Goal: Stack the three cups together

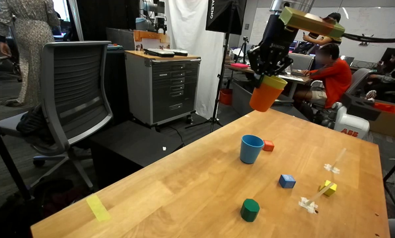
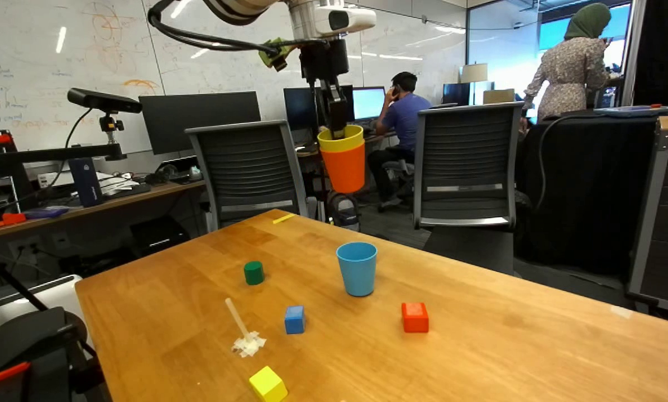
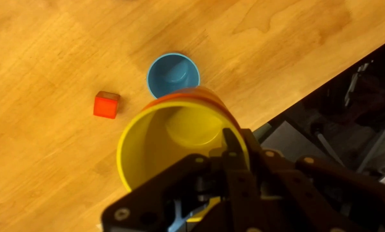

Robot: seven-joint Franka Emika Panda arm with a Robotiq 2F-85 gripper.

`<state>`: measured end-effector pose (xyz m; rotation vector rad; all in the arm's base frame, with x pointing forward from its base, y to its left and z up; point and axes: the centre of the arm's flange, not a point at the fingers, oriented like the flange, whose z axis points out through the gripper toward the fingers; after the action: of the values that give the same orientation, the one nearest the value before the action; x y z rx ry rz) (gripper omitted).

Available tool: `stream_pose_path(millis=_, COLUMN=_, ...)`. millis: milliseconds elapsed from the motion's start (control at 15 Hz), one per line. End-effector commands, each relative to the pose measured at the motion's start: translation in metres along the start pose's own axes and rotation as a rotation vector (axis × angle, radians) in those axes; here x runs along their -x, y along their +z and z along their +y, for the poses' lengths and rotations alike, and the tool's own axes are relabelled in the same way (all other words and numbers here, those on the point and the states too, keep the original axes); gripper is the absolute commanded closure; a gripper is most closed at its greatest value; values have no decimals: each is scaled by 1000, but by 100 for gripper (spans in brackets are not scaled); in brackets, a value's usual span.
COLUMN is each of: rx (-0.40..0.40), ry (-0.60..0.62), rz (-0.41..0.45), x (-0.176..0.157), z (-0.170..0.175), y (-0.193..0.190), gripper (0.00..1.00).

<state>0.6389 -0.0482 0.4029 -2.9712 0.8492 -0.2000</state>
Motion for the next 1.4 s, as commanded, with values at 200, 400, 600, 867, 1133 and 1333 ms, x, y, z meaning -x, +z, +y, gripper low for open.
stream_pose_path(millis=200, rx=6, ry=53, rz=-16, x=-28, z=-13, y=37, gripper=98)
stream_pose_path(millis=400, rx=27, ry=67, rz=-37, x=-32, z=-13, y=60, gripper=98)
stream_pose_path(millis=600, rx=39, ry=78, rz=-59, x=-33, z=-13, y=82, gripper=98)
stream_pose_path(millis=867, rx=48, ry=79, rz=-66, x=-32, z=-17, y=103, gripper=98)
stream_pose_path(millis=1133, rx=55, ry=71, rz=-68, x=-29, z=-18, y=119, gripper=98)
stream_pose_path(millis=1333, rx=58, ry=72, rz=-82, x=-26, z=-14, y=130, gripper=98)
